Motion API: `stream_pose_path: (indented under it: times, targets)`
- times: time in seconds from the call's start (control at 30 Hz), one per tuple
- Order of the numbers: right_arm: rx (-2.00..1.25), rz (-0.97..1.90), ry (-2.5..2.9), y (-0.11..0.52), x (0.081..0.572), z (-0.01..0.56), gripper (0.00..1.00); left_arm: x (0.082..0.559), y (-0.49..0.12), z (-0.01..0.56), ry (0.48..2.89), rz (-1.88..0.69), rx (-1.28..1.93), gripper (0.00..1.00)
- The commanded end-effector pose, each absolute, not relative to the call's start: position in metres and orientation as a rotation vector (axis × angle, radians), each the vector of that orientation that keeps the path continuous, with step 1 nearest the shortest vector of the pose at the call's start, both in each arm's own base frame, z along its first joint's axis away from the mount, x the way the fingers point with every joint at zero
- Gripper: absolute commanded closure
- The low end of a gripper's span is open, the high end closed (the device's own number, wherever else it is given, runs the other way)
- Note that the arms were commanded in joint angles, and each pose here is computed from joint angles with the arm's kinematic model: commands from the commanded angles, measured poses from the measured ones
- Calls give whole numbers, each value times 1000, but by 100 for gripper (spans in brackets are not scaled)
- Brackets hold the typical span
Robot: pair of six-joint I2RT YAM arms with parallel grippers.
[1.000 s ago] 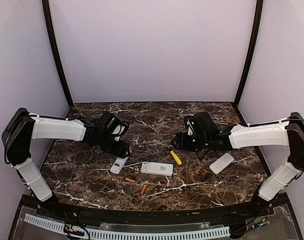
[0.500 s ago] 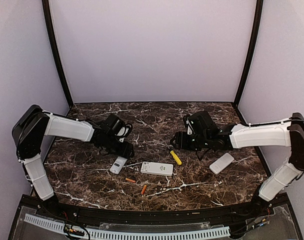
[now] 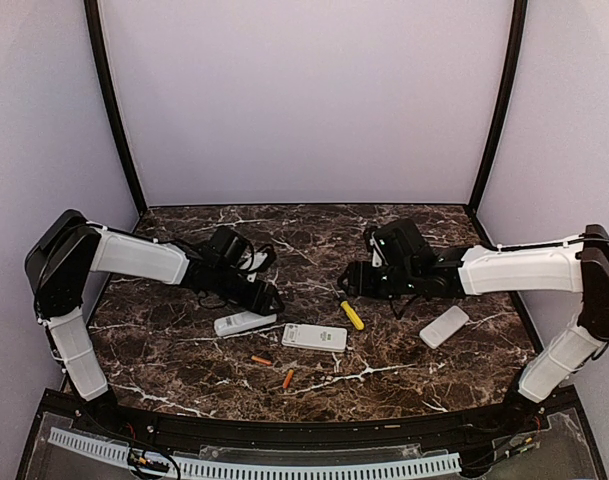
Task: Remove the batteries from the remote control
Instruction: Move the remote control to the center of the board, then remove the battery cover from the remote control.
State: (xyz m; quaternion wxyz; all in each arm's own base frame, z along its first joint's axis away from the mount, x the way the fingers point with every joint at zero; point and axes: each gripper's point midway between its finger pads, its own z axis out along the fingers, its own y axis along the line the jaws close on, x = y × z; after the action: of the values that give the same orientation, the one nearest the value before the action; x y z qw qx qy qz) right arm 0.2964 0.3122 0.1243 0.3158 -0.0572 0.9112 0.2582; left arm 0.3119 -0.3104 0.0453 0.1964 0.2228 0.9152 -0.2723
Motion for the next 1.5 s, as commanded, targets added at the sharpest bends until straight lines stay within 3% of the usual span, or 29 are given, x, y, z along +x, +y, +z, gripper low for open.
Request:
stream_pose_path:
  times: [0.0,0.3,0.7,1.47]
  targets:
    - [-172,680,2385,322,297,130,36,304,-315,47,2559,-817,633,29]
    - [-241,802,2394,364,282,133,45,329,-251,99,2541,-693,159,29]
    - [-412,945,2429,440,270,117,58,271,-170,53,2733,-719,-263,34]
    - [-545,984,2463,498,271,85,69,259,-185,25,2795,-901,-273,50]
